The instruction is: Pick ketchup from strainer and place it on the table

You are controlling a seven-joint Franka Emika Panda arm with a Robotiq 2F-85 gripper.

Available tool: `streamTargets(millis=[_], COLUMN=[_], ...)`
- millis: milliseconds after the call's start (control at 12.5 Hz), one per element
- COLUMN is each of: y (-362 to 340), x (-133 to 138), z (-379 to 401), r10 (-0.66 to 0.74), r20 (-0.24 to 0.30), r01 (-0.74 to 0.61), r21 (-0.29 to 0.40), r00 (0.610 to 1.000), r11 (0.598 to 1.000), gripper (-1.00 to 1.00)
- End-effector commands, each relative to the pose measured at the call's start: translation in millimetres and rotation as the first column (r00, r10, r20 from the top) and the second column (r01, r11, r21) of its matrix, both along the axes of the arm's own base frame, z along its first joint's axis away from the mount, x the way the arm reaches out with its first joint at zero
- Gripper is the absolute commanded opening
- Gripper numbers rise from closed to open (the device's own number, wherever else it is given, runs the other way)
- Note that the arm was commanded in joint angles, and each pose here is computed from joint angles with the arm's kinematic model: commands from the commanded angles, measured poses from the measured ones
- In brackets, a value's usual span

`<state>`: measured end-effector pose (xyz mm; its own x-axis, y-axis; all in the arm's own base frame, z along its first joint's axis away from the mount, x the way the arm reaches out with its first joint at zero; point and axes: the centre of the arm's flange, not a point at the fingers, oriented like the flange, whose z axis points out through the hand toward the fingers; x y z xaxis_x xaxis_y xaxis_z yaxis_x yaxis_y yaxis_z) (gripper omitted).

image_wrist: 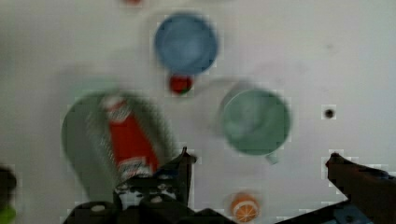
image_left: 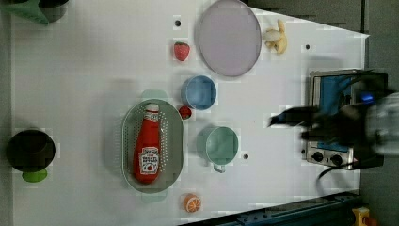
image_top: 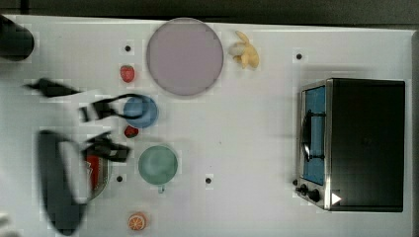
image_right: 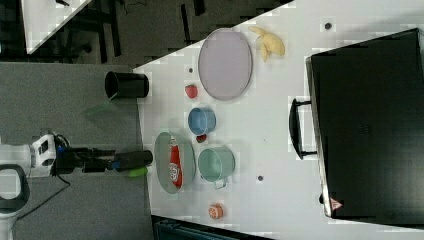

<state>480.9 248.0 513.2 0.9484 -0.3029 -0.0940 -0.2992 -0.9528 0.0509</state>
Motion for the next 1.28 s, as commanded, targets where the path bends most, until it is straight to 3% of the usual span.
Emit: streamTargets(millis=[80,400,720,960,1280], y=[62,119,124,117,117], x=[-27,-65,-79,-87,-88], z=[-26,-95,-170,-222,-275], r10=[0.088,0.21,0.199,0.182,0.165], r20=[-0.009,-0.01,0.081,0.119,0.086], r01=[-0.088,-0.208,-0.21,-0.205,-0.184], r21=[0.023,0.074,0.166,0.23,0.31], r00=[0.996,0.978,0.977,0.976,0.982], r11=[0.996,0.975,0.964,0.951,0.933], gripper=[1.0,1.0,1.0,1.0,1.0])
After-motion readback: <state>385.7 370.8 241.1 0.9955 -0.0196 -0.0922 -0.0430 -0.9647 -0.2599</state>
